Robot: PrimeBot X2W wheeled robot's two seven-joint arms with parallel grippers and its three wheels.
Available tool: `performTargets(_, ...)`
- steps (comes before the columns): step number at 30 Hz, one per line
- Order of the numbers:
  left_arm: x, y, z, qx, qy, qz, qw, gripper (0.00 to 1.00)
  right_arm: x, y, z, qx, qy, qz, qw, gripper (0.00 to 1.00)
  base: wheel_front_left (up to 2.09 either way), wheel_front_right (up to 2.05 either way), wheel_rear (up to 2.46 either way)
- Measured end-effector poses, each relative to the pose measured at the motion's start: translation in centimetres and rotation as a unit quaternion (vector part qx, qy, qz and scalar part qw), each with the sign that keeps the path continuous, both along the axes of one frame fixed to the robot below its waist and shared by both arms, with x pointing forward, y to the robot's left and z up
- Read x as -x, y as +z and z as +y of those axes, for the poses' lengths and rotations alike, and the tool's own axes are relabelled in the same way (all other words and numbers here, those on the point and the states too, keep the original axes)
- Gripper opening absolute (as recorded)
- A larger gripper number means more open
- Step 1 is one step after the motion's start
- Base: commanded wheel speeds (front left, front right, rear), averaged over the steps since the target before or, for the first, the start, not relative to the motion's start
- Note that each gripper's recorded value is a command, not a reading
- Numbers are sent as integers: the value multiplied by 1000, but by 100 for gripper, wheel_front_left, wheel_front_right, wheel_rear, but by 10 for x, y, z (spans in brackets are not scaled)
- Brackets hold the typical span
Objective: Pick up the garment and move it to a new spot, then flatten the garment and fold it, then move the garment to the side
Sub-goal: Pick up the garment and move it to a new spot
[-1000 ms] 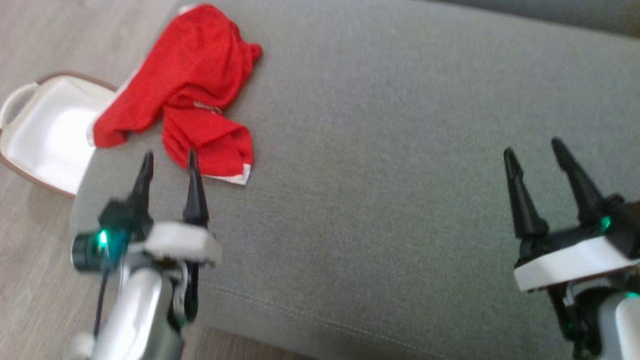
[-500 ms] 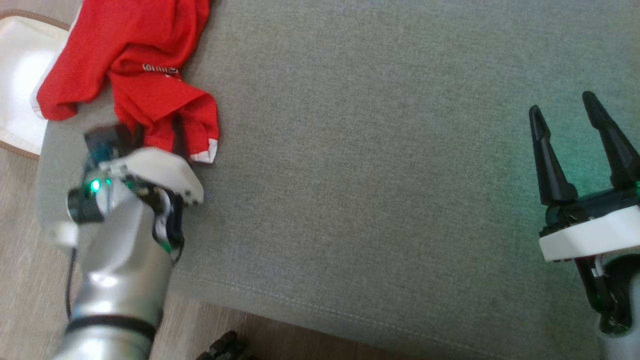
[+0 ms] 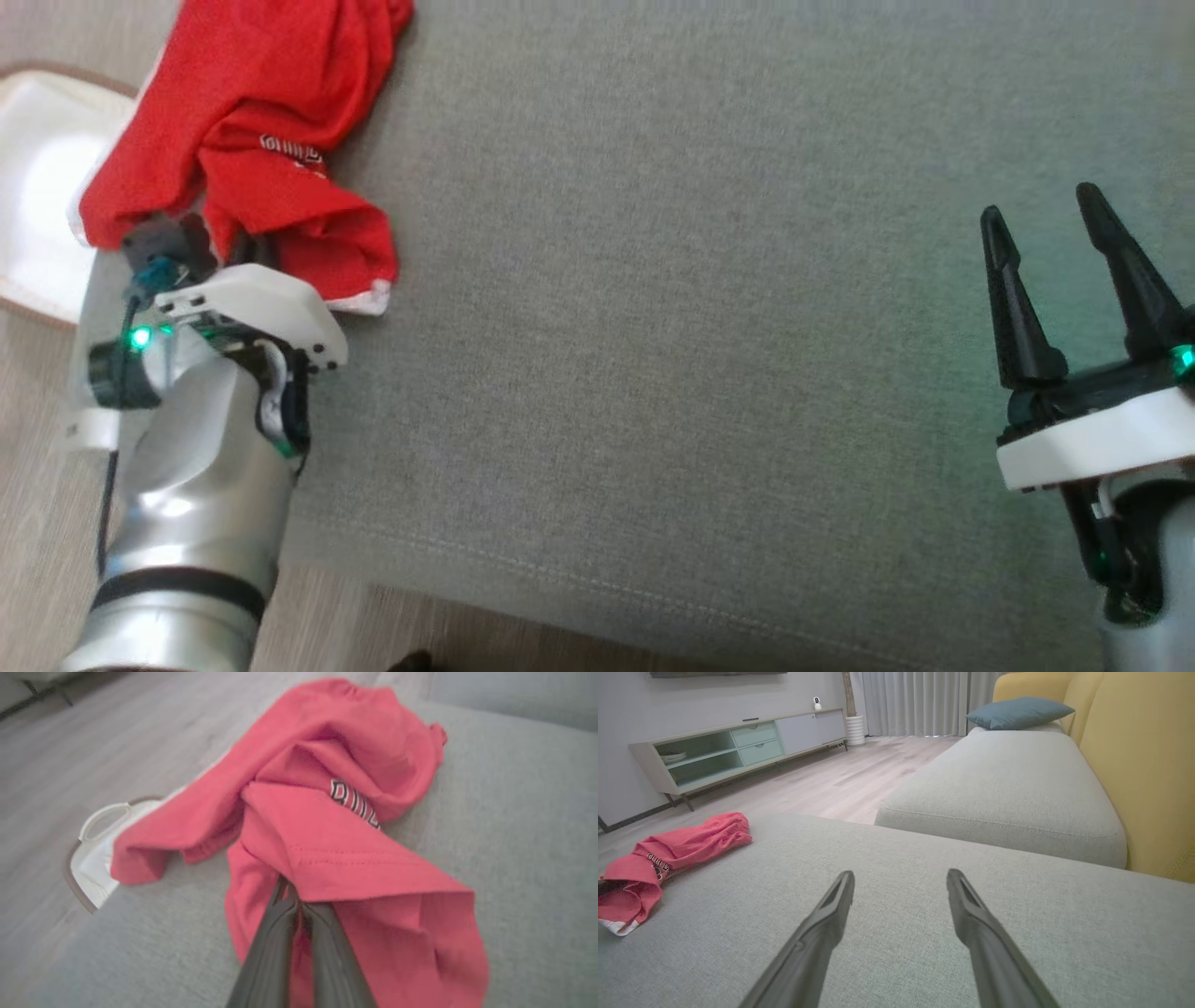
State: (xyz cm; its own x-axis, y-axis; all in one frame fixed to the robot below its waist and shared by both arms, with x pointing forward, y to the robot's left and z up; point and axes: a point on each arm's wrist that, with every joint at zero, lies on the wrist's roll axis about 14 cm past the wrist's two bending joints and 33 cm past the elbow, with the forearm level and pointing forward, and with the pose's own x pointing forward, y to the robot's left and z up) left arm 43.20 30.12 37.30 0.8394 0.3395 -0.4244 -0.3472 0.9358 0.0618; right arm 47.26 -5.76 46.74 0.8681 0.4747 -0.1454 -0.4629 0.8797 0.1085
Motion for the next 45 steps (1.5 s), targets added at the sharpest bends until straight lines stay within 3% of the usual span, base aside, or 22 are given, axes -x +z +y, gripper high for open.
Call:
performTargets(6,-11,84,8,-62,-10,-131,989,0,12,28,0,-17,-12,-30,999,100,0,0,0)
performTargets(14,25,147,-17,-89,-40,-235,967,0,42,53,-10,-29,-36,-51,998,100,0,0,0)
performTargets(21,37,175,-87,-54,-123,-274,952,0,63,67,-33,-39,-75,-65,994,100,0,0,0)
performTargets(29,31,170,-176,7,-242,-259,935,0,80,73,-70,-34,-129,-75,988,100,0,0,0)
performTargets(31,27,168,-207,29,-282,-256,924,0,85,73,-82,-32,-148,-75,986,100,0,0,0)
performTargets(32,22,168,-238,46,-322,-255,911,0,90,73,-95,-33,-168,-77,982,100,0,0,0)
performTargets(41,2,178,-372,102,-485,-263,828,0,111,73,-151,-29,-257,-79,963,100,0,0,0)
performTargets(45,-6,162,-410,117,-523,-245,808,0,120,58,-171,-24,-294,-59,954,100,0,0,0)
